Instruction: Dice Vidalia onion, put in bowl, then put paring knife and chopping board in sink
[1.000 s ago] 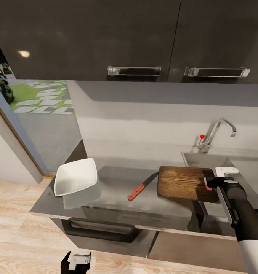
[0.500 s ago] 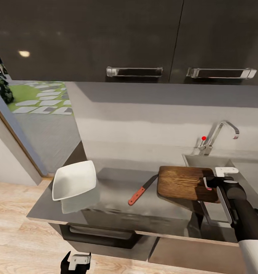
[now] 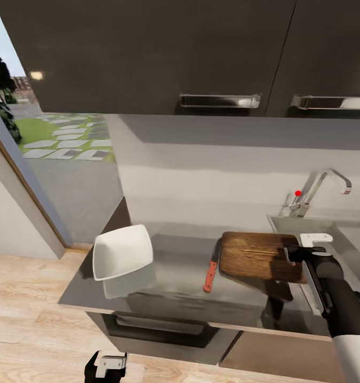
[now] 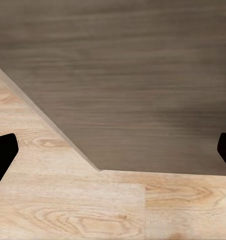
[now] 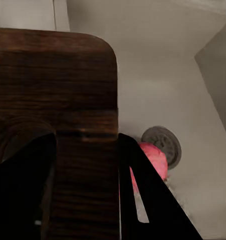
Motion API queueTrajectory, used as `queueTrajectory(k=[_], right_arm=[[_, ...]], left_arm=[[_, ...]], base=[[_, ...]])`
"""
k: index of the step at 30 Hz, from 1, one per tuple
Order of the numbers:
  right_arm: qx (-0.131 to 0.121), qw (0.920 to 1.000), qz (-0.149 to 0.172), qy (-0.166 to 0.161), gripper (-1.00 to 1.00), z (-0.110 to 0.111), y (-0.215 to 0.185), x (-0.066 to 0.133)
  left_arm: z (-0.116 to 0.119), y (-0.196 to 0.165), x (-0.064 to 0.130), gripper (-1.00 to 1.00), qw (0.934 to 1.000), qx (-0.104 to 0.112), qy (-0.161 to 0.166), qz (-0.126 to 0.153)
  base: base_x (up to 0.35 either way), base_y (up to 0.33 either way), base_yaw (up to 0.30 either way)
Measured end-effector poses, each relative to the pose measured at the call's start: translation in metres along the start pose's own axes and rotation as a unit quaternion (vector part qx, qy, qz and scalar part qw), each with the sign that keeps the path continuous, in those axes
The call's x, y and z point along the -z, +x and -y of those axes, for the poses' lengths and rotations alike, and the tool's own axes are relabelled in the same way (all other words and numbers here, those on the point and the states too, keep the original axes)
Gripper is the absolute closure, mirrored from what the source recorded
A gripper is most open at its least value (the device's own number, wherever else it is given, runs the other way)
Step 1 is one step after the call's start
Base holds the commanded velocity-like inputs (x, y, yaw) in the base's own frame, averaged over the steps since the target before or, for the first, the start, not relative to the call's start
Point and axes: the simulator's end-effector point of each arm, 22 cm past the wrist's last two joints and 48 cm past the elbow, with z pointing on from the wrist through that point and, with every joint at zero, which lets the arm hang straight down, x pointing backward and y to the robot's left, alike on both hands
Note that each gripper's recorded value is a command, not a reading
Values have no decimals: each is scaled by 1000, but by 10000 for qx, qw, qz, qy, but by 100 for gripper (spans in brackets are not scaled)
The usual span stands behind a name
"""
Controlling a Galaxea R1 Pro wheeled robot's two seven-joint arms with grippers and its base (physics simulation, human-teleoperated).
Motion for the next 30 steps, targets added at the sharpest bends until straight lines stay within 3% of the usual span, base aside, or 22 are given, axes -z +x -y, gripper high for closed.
queueTrajectory(k=[8, 18, 28, 30], right_arm=[[-3, 10000, -3, -2, 100, 0, 0, 0], [-15, 10000, -18, -20, 100, -1, 1, 0], [-58, 9999, -61, -86, 100, -5, 5, -2], [-60, 9999, -62, -90, 100, -5, 5, -2]], left_arm=[[0, 0, 0, -100, 10000, -1, -1, 1], [0, 0, 0, -100, 10000, -2, 2, 1], [0, 0, 0, -100, 10000, -1, 4, 0], [2, 9, 4, -100, 9999, -84, 66, -101]], base=[[0, 227, 0], [18, 24, 0], [193, 1, 0], [276, 0, 0]])
